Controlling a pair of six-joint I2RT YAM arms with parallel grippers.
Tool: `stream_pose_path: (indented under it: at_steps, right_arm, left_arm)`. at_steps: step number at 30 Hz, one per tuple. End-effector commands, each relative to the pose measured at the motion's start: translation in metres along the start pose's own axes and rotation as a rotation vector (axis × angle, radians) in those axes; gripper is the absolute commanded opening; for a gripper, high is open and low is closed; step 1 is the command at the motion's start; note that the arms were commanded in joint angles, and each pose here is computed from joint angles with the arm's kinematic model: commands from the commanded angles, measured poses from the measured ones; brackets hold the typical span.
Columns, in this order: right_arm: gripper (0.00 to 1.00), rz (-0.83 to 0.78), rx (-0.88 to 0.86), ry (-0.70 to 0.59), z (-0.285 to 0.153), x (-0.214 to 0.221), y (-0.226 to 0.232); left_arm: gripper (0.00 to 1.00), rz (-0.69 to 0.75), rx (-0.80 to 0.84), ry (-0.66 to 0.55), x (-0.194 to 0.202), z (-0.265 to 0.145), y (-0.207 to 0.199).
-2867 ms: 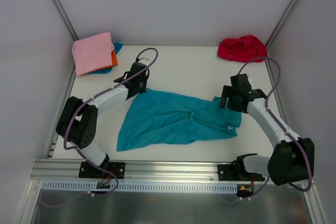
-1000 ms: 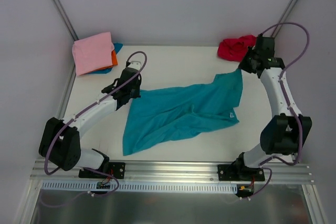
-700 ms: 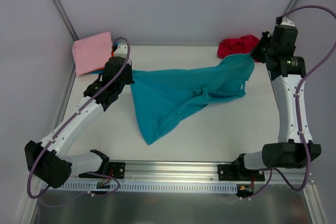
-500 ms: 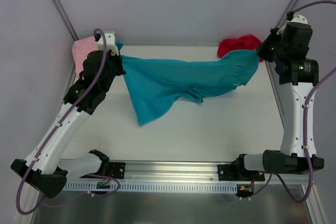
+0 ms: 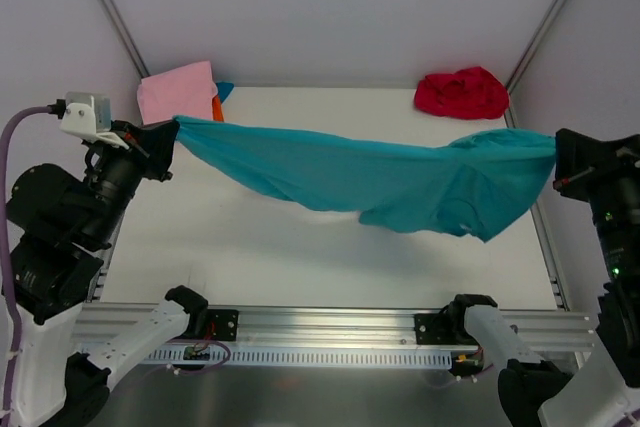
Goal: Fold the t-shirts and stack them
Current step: Flatten out the tshirt
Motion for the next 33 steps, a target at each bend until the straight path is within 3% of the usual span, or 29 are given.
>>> stream_pose_path:
  at_steps: [1,4,11,24,28,33]
  right_arm:
    - [0.0,0.001,-0.005,0.003,-0.022,0.001,0.0]
    - [0.0,0.01,0.002,-0.043,-0.037,-0.009,-0.001]
    - [0.0,0.005,-0.002,0.04,0.016,-0.004,0.002]
    - [0.0,0.039,-0.028,0.32,0.196,0.065,0.011]
    - [0.0,0.037,-0.031,0.292,0.212,0.049,0.013]
    - [0.0,0.05,-0.044,0.21,0.196,0.022,0.016]
  left_arm:
    - [0.0,-0.035,0.065,0.033,-0.005,-0.021,-0.01]
    - [0.0,-0.04,0.081,-0.003,-0.018,-0.035,-0.012]
    - [0.0,-0.014,0.073,0.001,-0.021,-0.017,-0.016]
    - [0.0,0.134,0.006,0.192,0.036,0.127,-0.026]
    - [0.0,0.148,0.01,0.185,0.029,0.15,-0.033]
    - [0.0,0.138,0.034,0.157,0.011,0.154,-0.043]
Point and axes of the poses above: each gripper's point midway between its finger pads, its own z axis out along the fingers, its own y axis along the line the jaws close on, x = y × z, the point moved 2 cm from there along -z, back along the fingers, and after that the axes turned 11 degrees about -z, right-handed, at the moved point
